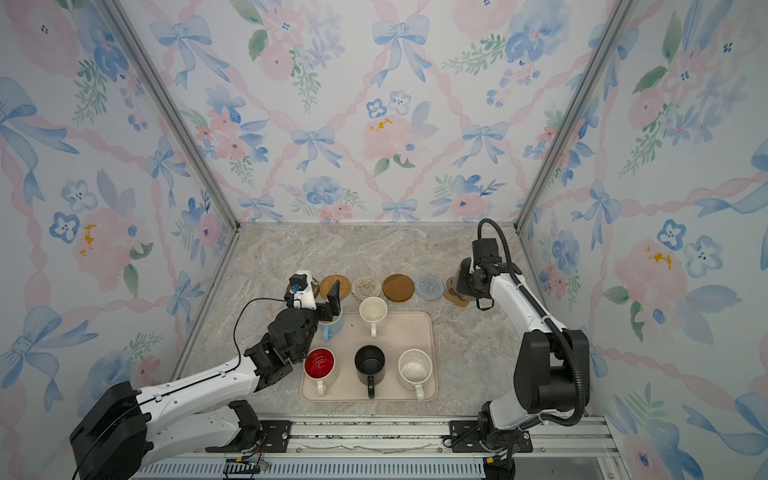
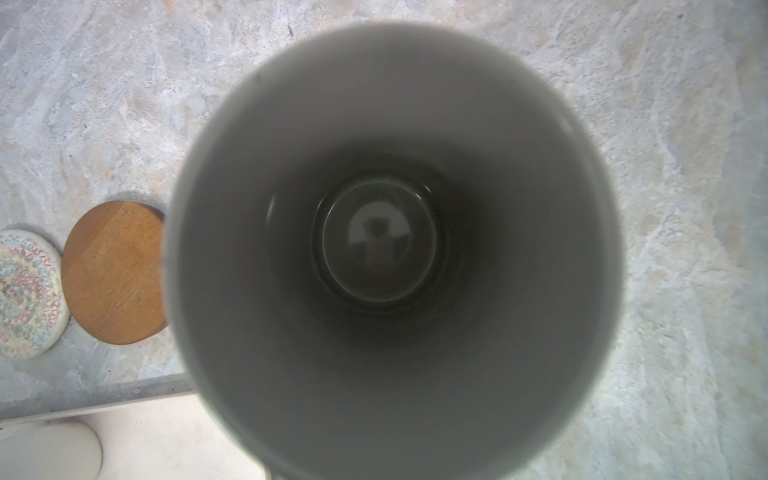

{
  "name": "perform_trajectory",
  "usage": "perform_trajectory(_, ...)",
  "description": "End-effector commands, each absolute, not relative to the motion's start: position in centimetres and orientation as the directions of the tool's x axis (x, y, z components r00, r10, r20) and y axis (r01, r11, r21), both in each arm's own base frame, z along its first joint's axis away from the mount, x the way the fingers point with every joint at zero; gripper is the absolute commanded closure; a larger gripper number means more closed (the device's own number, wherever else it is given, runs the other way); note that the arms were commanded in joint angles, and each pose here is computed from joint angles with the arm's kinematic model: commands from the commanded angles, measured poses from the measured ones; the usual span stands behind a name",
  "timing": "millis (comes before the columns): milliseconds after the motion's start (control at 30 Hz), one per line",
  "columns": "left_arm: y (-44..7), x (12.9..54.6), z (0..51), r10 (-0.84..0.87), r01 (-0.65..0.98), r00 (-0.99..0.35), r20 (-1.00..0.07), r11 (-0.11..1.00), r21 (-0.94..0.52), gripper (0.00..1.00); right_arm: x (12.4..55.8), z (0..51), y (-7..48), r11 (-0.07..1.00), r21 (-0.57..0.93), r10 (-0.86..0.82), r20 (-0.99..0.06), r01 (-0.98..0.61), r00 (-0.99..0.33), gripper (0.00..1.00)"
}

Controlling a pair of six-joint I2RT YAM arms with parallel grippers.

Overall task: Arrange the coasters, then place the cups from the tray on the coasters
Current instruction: 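Carry the grey mug with the right gripper onto the cork paw coaster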

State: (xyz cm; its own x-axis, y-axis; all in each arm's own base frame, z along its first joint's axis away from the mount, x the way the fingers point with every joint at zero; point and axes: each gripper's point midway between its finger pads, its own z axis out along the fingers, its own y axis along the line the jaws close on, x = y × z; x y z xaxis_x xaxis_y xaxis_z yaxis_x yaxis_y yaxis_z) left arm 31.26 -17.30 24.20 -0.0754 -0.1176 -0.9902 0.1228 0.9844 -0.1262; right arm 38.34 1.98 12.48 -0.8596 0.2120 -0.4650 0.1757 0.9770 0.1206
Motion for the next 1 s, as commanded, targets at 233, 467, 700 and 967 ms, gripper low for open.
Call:
perform_trajectory(233, -16.6, 31.3, 24.5, -0.126, 0.102, -0.058, -0.990, 0.986, -0.131, 0.14, 41.9, 14.9, 1.8, 0.983, 0.121, 0.184, -0.573, 0.140, -0.798, 1.00)
perform_trajectory(467, -16.8, 31.3, 24.4, -0.125, 0.112, -0.060, -0.990, 0.985, -0.131, 0.14, 42.0, 13.7, 1.6, 0.986, 0.088, 0.167, -0.545, 0.141, -0.821, 1.00)
perform_trajectory(700, -16.7, 31.3, 24.5, -0.126, 0.111, -0.059, -0.990, 0.985, -0.132, 0.14, 42.2, 13.1, 1.9, 0.988, 0.079, 0.155, -0.534, 0.134, -0.831, 1.00)
perform_trajectory(967, -16.6, 31.2, 24.5, -0.129, 0.111, -0.057, -0.990, 0.985, -0.134, 0.14, 42.1, 11.9, 2.3, 0.991, 0.062, 0.133, -0.500, 0.118, -0.856, 1.00)
